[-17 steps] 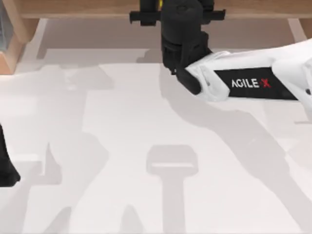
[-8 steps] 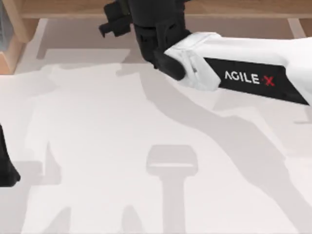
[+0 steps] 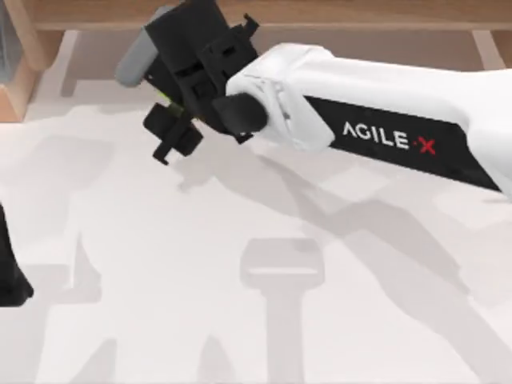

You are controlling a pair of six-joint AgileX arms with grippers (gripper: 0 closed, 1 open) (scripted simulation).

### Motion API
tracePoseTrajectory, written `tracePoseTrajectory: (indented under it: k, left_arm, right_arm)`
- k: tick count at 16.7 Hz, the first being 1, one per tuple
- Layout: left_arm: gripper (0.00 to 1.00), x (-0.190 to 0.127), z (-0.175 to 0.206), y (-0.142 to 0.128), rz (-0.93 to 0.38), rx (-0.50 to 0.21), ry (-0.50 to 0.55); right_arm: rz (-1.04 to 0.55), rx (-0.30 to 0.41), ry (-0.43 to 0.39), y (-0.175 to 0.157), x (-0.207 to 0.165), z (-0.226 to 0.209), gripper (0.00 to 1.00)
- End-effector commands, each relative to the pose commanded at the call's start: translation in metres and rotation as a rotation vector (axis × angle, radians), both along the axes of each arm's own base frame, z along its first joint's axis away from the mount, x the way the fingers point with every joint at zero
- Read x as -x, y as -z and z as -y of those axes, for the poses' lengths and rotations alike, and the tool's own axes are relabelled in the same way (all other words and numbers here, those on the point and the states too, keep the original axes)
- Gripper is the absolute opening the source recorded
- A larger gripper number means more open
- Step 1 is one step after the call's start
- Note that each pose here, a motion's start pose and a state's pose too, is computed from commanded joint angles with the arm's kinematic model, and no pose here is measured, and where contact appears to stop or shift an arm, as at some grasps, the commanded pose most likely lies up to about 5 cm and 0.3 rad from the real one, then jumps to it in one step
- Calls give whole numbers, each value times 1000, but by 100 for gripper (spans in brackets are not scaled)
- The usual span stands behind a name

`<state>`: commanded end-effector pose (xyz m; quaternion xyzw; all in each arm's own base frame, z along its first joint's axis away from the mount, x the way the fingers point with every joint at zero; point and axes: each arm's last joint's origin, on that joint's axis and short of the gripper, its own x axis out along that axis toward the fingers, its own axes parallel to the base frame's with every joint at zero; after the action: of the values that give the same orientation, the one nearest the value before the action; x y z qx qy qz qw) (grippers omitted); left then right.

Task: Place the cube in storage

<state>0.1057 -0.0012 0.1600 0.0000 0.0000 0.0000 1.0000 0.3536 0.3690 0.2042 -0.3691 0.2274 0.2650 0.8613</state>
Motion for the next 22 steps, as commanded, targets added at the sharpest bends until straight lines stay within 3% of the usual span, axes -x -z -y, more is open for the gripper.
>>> tracePoseTrajectory:
  k: [5, 10, 15, 22]
  left_arm:
    - [100, 0, 0, 0, 0, 0, 0]
    - [100, 0, 0, 0, 0, 0, 0]
    - [100, 0, 0, 0, 0, 0, 0]
    - [100, 0, 0, 0, 0, 0, 0]
  right_arm:
    - [-206, 200, -107, -19, 0, 24, 0]
    - [-394, 268, -30, -59, -33, 99, 0]
    - [-573, 218, 234, -92, -76, 227, 0]
    - [-737, 12, 705, -98, -100, 428, 0]
